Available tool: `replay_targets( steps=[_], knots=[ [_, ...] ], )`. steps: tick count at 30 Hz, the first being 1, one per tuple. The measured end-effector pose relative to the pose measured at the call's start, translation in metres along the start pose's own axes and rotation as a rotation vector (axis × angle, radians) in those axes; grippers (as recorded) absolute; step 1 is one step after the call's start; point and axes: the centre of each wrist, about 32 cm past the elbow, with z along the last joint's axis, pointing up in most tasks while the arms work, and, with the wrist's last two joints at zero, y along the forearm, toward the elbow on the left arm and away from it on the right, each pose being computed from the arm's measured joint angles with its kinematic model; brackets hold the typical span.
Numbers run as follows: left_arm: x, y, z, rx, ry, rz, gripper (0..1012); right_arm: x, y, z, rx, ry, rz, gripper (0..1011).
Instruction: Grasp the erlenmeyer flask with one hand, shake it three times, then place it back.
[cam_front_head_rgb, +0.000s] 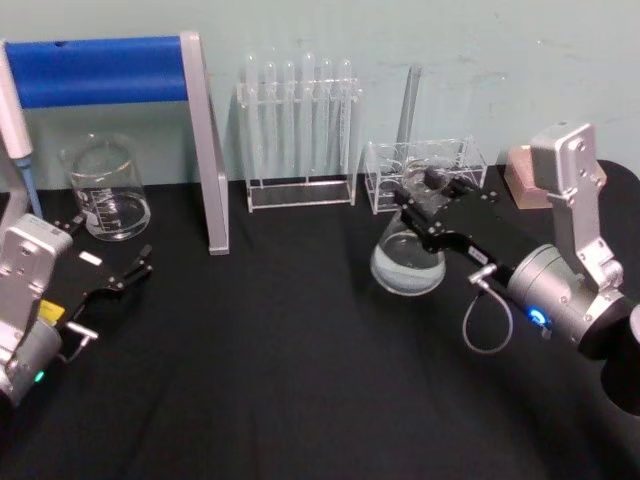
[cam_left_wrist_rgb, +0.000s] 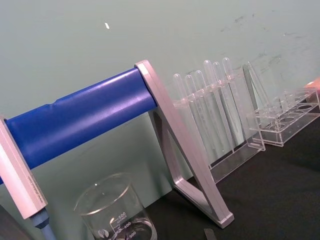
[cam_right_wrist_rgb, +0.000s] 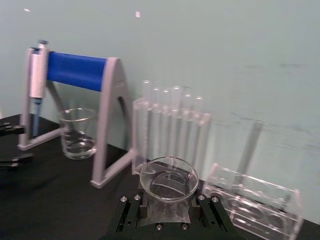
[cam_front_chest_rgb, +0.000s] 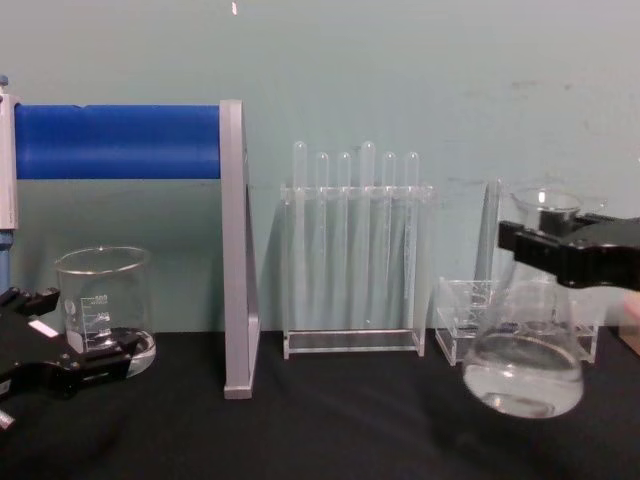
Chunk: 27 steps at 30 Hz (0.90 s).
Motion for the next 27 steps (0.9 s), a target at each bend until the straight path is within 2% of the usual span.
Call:
replay_targets(
  steps=[8, 14, 21, 27],
  knots=[
    [0.0000, 0.0000, 0.0000, 0.000, 0.000, 0.000, 1001, 0.015, 0.002, -0.002, -0.006, -0.008, -0.077, 450],
    [0.0000, 0.0000, 0.0000, 0.000, 0.000, 0.000, 1001, 0.020, 0.002, -0.002, -0.010, -0.012, -0.107, 450],
    [0.0000, 0.0000, 0.0000, 0.000, 0.000, 0.000, 1001, 0.021, 0.003, -0.003, -0.013, -0.011, -0.113, 450],
    [0.0000, 0.0000, 0.0000, 0.000, 0.000, 0.000, 1001, 0.014, 0.003, -0.002, -0.010, -0.005, -0.080, 450]
  ],
)
